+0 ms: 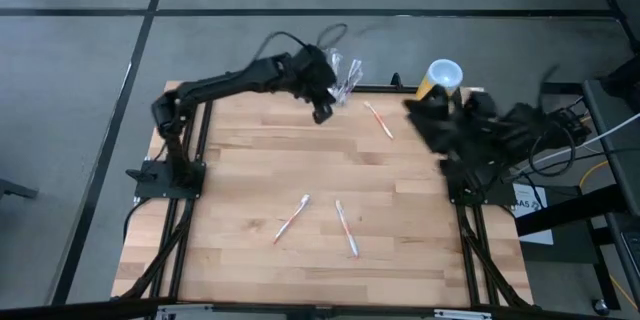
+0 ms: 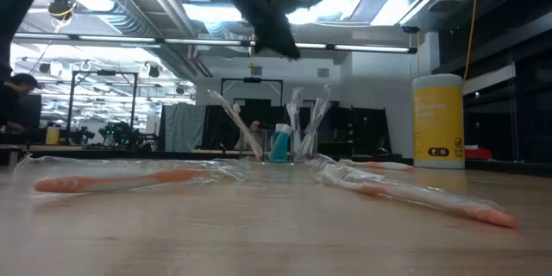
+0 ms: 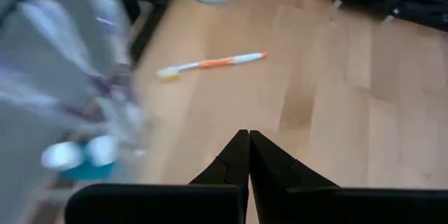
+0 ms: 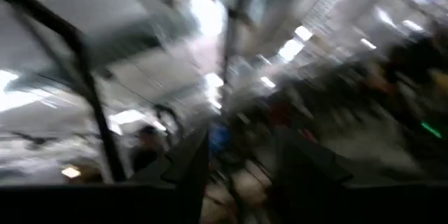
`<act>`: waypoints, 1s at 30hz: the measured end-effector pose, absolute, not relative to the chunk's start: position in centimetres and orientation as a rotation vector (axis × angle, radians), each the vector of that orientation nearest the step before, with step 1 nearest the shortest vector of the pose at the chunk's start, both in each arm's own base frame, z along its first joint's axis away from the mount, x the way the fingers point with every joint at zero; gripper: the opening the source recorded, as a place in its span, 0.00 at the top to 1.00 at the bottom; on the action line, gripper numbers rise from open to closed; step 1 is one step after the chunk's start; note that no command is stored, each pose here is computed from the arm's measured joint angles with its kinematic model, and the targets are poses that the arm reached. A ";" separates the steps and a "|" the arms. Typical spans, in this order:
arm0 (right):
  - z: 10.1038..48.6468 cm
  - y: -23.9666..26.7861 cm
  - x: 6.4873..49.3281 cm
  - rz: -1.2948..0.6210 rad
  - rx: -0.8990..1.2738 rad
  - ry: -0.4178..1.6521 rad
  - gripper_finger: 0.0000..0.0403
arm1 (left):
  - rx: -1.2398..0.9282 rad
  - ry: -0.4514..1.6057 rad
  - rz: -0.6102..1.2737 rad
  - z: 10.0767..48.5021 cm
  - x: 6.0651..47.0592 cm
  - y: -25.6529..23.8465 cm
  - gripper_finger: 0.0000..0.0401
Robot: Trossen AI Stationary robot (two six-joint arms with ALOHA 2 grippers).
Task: Pick & Place toothbrushing station
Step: Put the orange toothbrush into the transparent organizer
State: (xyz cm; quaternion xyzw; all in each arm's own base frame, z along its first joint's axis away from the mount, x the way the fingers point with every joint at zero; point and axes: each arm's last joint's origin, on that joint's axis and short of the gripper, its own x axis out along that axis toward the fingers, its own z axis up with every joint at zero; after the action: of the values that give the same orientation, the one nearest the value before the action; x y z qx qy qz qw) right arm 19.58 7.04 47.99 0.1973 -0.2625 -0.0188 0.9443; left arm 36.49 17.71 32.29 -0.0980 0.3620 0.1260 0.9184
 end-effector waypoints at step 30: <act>20.7 -3.6 18.8 -0.773 0.911 0.938 0.59 | -0.093 0.355 0.547 46.2 17.8 10.3 0.58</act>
State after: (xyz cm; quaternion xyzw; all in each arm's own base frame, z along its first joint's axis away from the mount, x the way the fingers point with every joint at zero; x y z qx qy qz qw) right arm 18.84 -3.62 20.70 0.4131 0.4254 -0.3502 0.7251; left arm 17.82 10.25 46.24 -0.0459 0.1742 0.2684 0.9463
